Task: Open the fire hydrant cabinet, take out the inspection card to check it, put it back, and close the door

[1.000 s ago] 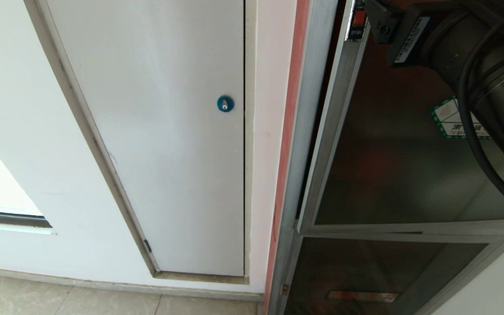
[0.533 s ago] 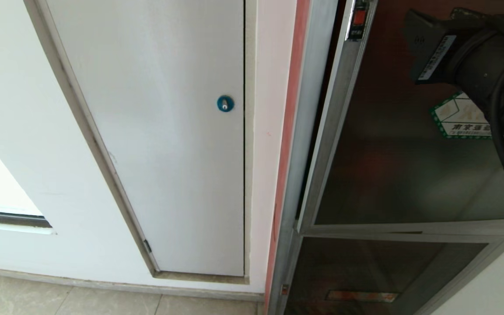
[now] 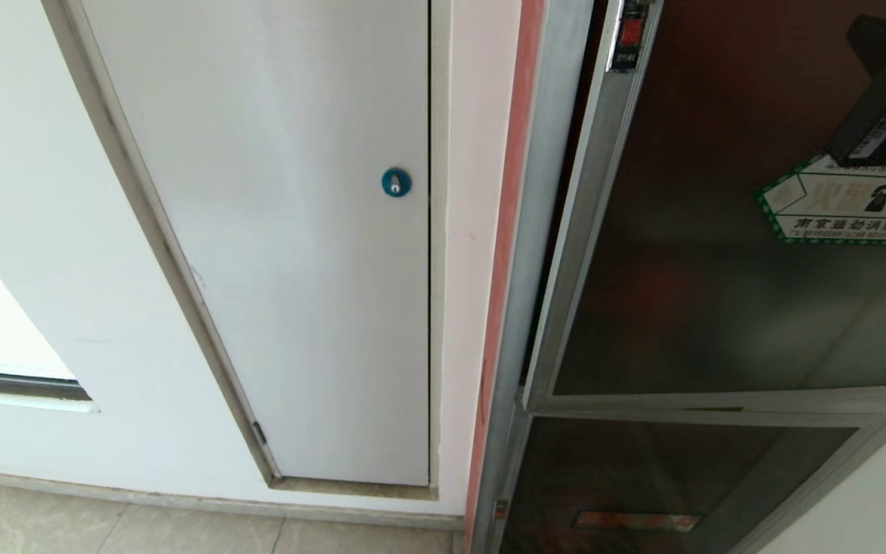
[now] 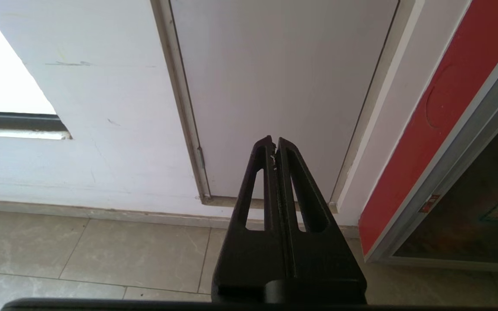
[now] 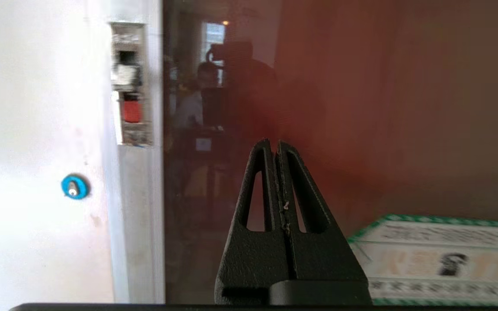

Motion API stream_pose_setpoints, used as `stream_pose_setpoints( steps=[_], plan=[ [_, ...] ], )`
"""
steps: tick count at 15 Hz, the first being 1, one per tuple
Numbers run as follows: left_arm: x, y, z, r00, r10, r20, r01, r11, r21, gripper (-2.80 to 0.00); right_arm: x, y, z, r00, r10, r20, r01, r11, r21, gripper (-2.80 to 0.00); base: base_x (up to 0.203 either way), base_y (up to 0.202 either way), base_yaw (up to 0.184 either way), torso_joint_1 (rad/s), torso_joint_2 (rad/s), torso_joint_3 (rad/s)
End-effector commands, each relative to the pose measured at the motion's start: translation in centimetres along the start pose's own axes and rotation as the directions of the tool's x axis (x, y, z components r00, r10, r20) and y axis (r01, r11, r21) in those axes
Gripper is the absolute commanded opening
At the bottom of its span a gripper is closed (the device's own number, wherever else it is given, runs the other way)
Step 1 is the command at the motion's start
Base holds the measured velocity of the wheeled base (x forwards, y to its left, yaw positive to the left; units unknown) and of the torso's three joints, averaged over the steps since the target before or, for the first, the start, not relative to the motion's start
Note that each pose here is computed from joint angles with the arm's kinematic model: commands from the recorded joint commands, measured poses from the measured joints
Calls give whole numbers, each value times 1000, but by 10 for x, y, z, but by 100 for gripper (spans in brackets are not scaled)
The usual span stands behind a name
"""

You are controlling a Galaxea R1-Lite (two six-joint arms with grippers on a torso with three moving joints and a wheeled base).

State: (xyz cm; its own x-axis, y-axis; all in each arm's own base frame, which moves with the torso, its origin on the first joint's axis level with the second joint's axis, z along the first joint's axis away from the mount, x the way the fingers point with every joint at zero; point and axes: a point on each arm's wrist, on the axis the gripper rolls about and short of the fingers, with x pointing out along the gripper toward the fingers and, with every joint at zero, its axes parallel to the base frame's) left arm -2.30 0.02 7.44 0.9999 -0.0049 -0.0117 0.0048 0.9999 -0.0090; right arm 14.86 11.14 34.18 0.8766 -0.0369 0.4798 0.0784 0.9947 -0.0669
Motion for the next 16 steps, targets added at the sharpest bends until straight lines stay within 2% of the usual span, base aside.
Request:
stream_pose_setpoints(
  steps=[1, 6, 9, 12, 14, 16],
  plan=[
    [0, 0, 0, 1000, 0, -1, 0, 1000, 0, -280, -13, -16, 9, 999, -30, 18, 29, 999, 16, -280, 0, 0, 0, 0, 0, 0],
    [0, 0, 0, 1000, 0, -2, 0, 1000, 0, -280, -35, -46, 18, 992, -128, 19, 127, 991, 29, -280, 0, 0, 0, 0, 0, 0],
    [0, 0, 0, 1000, 0, -1, 0, 1000, 0, -280, -45, -75, 27, 965, -256, 62, 257, 966, 2, -280, 0, 0, 0, 0, 0, 0],
    [0, 0, 0, 1000, 0, -1, 0, 1000, 0, -280, -70, -106, 38, 921, -382, 77, 386, 921, -50, -280, 0, 0, 0, 0, 0, 0],
    [0, 0, 0, 1000, 0, -1, 0, 1000, 0, -280, -99, -126, 47, 878, -473, 74, 478, 873, -98, -280, 0, 0, 0, 0, 0, 0],
    [0, 0, 0, 1000, 0, -1, 0, 1000, 0, -280, -124, -136, 47, 839, -540, 63, 543, 825, -160, -280, 0, 0, 0, 0, 0, 0]
  ],
)
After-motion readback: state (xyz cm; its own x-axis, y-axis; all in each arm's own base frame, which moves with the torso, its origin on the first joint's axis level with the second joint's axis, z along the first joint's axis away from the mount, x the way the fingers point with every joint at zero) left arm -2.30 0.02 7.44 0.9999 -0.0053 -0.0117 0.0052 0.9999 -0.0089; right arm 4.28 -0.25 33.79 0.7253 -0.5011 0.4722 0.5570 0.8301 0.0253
